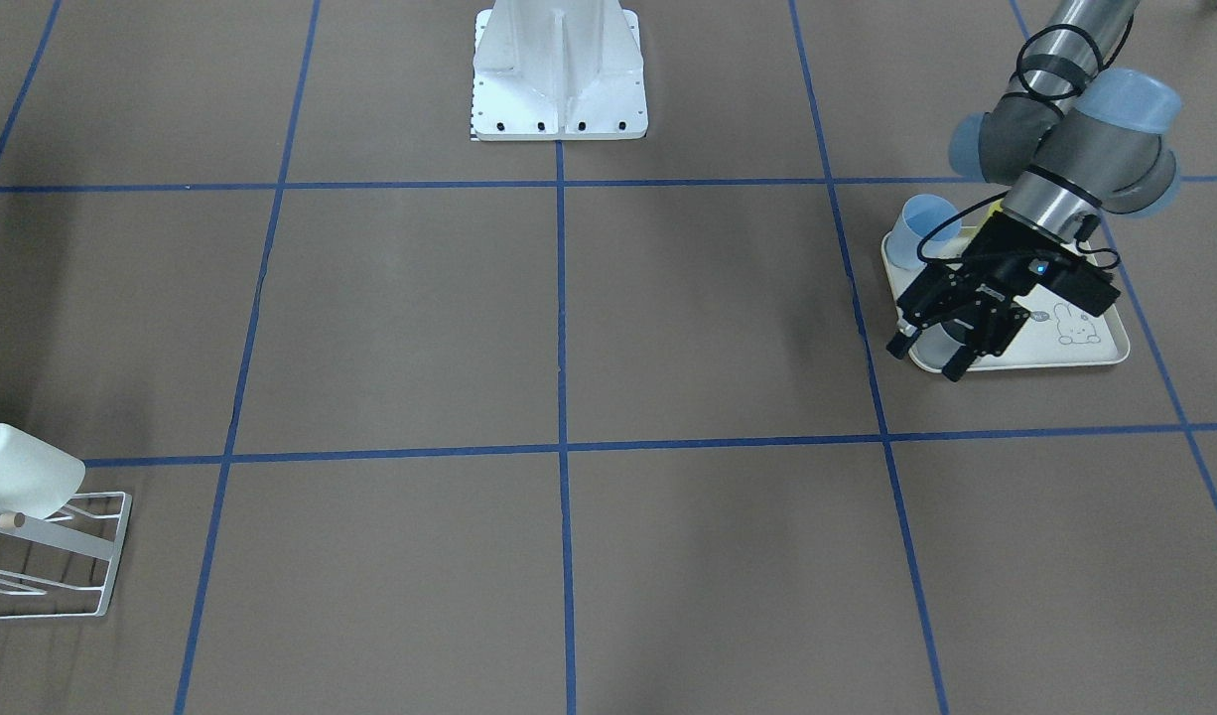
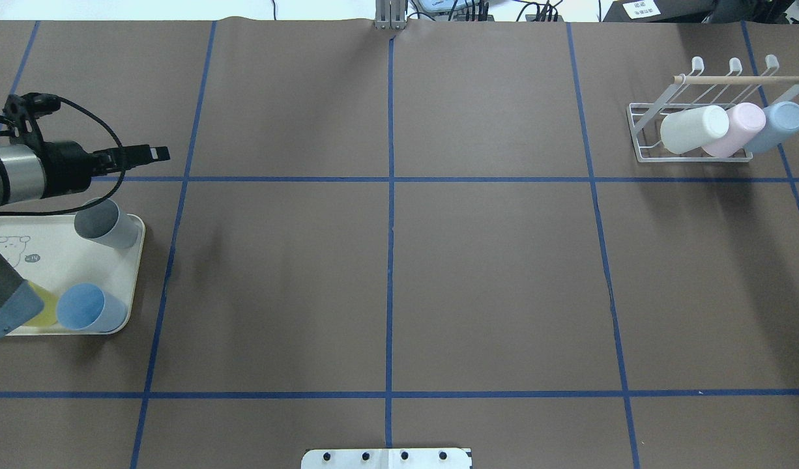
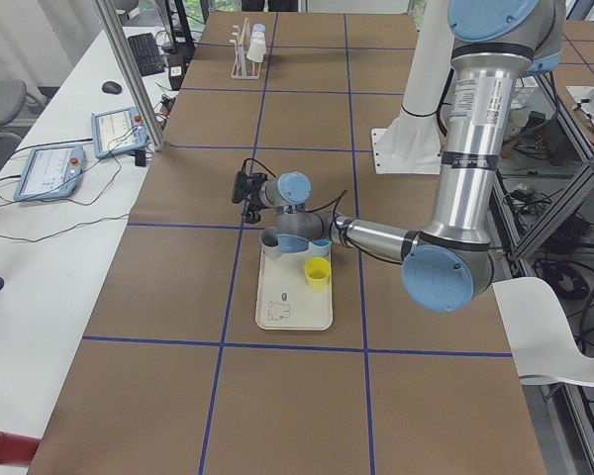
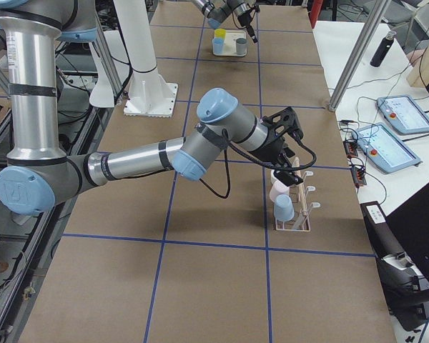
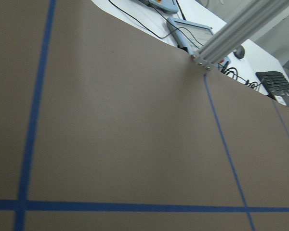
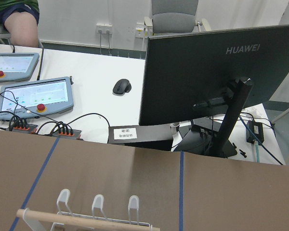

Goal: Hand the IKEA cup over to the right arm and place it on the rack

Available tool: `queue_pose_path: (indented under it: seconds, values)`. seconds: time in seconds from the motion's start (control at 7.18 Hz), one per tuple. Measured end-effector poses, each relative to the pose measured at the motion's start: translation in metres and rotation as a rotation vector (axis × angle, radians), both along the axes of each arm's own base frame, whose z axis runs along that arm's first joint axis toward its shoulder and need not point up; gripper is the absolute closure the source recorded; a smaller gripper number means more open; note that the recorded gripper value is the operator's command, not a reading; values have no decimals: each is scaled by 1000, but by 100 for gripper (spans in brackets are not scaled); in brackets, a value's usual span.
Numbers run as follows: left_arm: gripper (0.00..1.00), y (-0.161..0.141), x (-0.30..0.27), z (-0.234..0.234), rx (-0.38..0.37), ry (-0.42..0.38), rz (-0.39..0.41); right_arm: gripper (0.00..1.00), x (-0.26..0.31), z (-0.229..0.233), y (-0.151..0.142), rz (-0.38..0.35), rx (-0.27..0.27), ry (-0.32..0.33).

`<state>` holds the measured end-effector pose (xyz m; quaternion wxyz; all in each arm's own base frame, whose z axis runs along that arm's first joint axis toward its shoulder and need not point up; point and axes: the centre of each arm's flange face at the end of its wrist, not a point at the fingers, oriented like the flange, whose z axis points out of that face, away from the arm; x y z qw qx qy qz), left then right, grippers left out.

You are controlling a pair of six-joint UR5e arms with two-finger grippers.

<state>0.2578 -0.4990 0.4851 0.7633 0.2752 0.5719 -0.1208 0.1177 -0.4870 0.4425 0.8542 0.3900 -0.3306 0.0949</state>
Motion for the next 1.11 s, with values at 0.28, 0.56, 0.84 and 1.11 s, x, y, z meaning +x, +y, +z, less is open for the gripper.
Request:
queue_pose_path:
  seconds: [0.28, 0.56, 0.84, 1.11]
  values:
    - [1, -28, -63, 43, 1, -136, 14, 0, -10, -15, -2, -18, 4, 2]
    - [1, -48, -127, 66, -25, -248, 70, 0, -35, -16, -9, -66, -1, 2]
    - [1, -55, -171, 85, -78, -315, 155, 0, -67, -9, -17, -127, -26, -6]
    - [1, -10, -191, 127, -186, -325, 211, 0, -92, -11, -19, -129, -81, -85]
